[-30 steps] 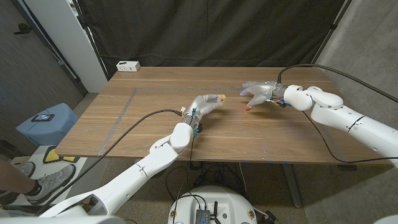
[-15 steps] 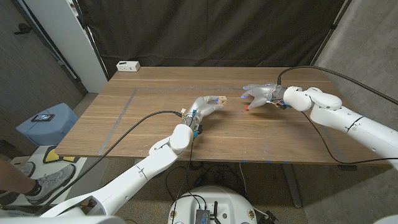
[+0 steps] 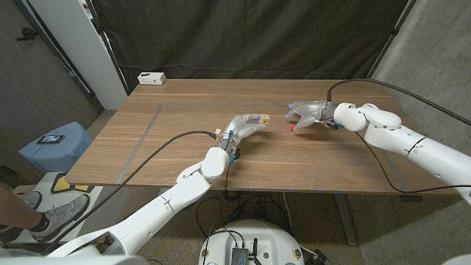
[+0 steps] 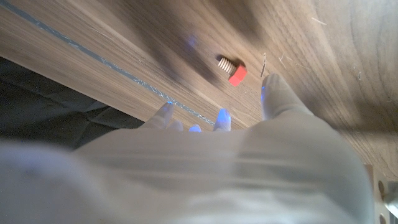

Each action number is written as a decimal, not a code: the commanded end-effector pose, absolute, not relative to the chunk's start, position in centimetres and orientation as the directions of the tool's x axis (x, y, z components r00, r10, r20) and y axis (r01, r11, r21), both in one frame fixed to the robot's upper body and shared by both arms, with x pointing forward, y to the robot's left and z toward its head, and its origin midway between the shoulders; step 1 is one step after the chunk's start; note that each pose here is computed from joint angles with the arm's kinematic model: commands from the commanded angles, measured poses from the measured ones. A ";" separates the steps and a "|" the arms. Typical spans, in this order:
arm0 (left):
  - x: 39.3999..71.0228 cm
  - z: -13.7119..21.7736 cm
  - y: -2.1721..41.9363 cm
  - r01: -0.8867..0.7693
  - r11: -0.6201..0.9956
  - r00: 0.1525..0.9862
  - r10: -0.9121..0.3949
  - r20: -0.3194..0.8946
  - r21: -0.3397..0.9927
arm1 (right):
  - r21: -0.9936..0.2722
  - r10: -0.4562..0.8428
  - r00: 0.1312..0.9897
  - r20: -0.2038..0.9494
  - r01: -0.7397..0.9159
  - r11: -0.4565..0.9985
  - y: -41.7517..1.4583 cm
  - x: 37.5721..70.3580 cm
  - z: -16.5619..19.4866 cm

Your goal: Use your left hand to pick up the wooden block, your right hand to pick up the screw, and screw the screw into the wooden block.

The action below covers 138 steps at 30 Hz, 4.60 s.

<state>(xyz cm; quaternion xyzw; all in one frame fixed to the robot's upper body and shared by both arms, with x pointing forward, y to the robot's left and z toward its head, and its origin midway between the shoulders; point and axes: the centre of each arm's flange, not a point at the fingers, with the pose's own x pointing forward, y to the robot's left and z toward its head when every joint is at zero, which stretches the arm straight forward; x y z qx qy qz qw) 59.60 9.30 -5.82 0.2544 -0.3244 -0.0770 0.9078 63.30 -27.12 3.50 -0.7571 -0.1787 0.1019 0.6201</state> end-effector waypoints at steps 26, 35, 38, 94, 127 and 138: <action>60.0 -5.6 9.1 -0.026 0.859 0.772 -0.308 0.555 0.512 | -0.974 0.380 0.923 0.061 0.139 -0.181 -27.8 64.7 2.8; 60.1 -5.6 9.1 -0.030 0.857 0.781 -0.301 0.548 0.514 | -0.971 0.387 0.919 0.075 0.155 -0.181 -27.8 64.9 2.5; 60.1 -5.6 9.1 -0.028 0.857 0.780 -0.303 0.547 0.515 | -0.971 0.387 0.919 0.077 0.157 -0.179 -27.7 65.0 2.3; 60.0 -5.8 9.0 -0.014 0.850 0.781 -0.319 0.536 0.527 | -0.959 0.392 0.911 0.129 0.216 -0.186 -27.2 65.3 1.5; 59.3 -6.3 8.9 -0.025 0.854 0.786 -0.304 0.538 0.519 | -0.950 0.398 0.904 0.157 0.248 -0.190 -26.9 65.4 1.3; 59.0 -6.4 8.9 -0.034 0.854 0.790 -0.296 0.537 0.520 | -0.947 0.403 0.900 0.164 0.258 -0.191 -26.9 65.4 1.1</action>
